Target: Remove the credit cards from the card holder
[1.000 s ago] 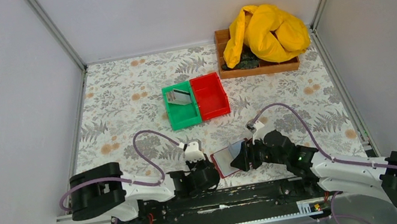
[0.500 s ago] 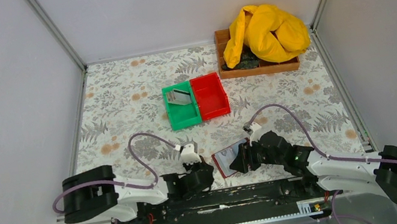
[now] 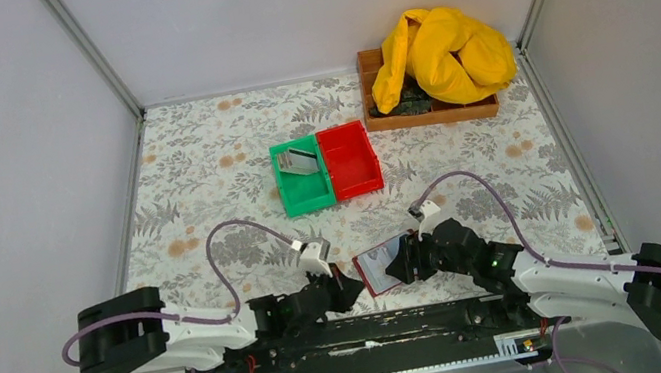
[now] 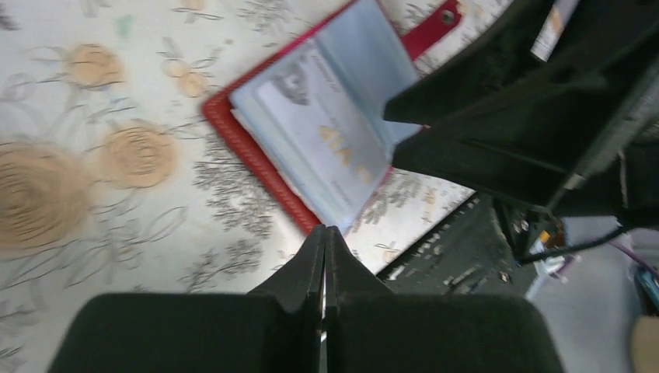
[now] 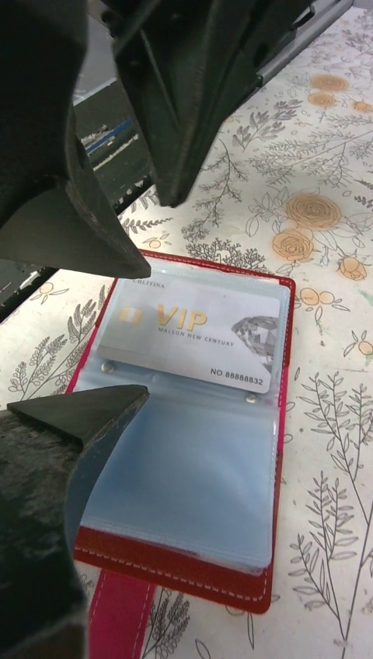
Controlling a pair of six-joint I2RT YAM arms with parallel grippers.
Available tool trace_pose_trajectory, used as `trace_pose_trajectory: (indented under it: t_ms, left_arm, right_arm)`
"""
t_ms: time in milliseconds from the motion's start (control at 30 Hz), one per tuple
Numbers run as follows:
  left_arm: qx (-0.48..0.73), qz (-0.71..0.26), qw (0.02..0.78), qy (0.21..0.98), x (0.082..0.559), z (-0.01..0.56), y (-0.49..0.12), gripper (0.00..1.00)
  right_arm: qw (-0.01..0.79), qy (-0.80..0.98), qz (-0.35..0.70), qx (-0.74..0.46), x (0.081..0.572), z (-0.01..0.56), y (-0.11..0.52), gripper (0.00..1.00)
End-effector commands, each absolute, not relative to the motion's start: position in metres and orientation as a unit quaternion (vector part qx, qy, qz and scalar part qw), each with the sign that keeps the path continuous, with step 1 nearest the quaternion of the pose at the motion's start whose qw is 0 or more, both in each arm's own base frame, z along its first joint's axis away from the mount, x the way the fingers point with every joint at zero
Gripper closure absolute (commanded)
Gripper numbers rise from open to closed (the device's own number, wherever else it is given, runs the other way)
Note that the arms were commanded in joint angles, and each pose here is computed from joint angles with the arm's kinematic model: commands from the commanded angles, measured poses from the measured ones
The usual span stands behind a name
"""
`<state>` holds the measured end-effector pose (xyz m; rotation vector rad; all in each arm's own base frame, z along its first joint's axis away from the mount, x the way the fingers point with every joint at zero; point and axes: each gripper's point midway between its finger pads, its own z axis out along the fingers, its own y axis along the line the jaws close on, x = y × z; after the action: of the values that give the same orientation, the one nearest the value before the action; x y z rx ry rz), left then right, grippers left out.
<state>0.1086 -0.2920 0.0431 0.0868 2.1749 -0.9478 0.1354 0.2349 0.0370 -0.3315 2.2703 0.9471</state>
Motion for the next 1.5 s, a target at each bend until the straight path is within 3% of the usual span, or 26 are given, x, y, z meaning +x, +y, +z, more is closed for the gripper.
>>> trace_pose_trajectory:
  t_ms: [0, 300, 600, 1133, 1333, 1467]
  left_arm:
    - [0.065, -0.461, 0.377, 0.801, 0.100, 0.085, -0.335, 1.00]
    - [0.055, -0.448, 0.365, 0.814, 0.112, 0.055, -0.346, 1.00]
    - [0.012, -0.411, 0.334, 0.848, 0.141, 0.010, -0.315, 1.00]
    - [0.017, -0.418, 0.310, 0.854, 0.138, -0.003, -0.318, 1.00]
    - [0.018, -0.419, 0.305, 0.855, 0.138, -0.006, -0.319, 1.00]
    - [0.013, -0.424, 0.300, 0.855, 0.138, -0.009, -0.318, 1.00]
  right_arm:
    - [0.350, 0.860, 0.349, -0.126, 0.146, 0.043, 0.232, 0.40]
    - [0.340, 0.859, 0.363, -0.122, 0.140, 0.038, 0.233, 0.39]
    - [0.329, 0.856, 0.380, -0.120, 0.136, 0.040, 0.237, 0.39]
    - [0.324, 0.847, 0.408, -0.109, 0.138, 0.041, 0.250, 0.42]
    - [0.338, 0.838, 0.415, -0.106, 0.142, 0.051, 0.251, 0.49]
    - [0.353, 0.835, 0.409, -0.101, 0.145, 0.056, 0.247, 0.67]
